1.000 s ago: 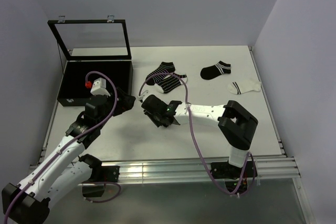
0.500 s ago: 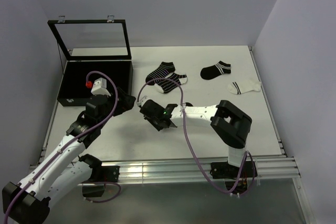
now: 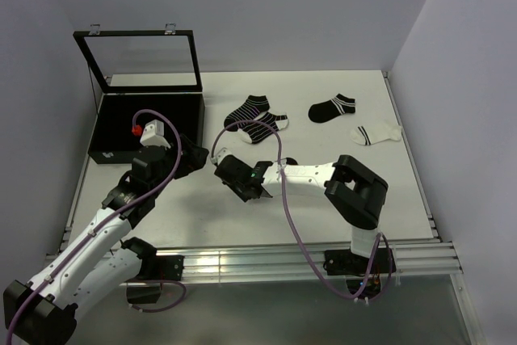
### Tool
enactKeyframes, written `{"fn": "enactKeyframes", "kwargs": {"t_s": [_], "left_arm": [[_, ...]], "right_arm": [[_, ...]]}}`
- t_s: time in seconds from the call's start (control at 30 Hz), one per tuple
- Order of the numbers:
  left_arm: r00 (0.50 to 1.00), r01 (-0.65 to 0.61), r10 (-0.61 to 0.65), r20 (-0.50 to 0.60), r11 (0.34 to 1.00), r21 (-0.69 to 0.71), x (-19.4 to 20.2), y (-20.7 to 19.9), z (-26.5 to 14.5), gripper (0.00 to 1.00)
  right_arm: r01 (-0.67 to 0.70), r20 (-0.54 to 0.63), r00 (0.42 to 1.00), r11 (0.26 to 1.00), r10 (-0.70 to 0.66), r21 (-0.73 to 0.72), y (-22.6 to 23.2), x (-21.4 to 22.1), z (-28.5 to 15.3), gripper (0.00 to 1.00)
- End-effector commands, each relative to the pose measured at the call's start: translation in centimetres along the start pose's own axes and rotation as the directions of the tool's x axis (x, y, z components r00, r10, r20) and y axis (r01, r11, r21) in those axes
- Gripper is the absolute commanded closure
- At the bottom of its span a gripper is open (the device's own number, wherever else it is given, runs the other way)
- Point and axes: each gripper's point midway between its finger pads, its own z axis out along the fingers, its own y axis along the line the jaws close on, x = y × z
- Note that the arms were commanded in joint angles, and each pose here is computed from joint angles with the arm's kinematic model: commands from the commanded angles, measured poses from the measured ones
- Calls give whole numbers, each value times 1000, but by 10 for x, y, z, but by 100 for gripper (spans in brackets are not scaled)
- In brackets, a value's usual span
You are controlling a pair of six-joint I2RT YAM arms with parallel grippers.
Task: Roll the socks
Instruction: Roll the sock at the center of the board.
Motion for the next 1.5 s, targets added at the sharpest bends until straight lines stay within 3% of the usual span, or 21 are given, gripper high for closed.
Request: {"fn": "enactKeyframes", "kwargs": {"t_s": [0.0,0.77,0.9,1.13,1.47], "left_arm": [[999,-10,9,31,1000,28,-7,-7,0,4],[1000,-7,6,31,1000,26,-7,-5,-3,4],[1000,-8,7,23,1000,27,-6,-6,-2,4],[1000,7,-7,8,999,41,-1,-7,-1,4],[996,66,-60,-65,993,93,19,-16,9,4]], "right_arm": [[2,29,1000,1000,-3,31,-7,-6,-12,60],[32,-96,995,999,-29,30,3,33,21,64],[31,-133,991,999,-25,44,2,43,27,71],[-4,-166,986,999,12,48,0,53,33,100],[-173,-97,983,972,159,-156,10,28,18,100]]}}
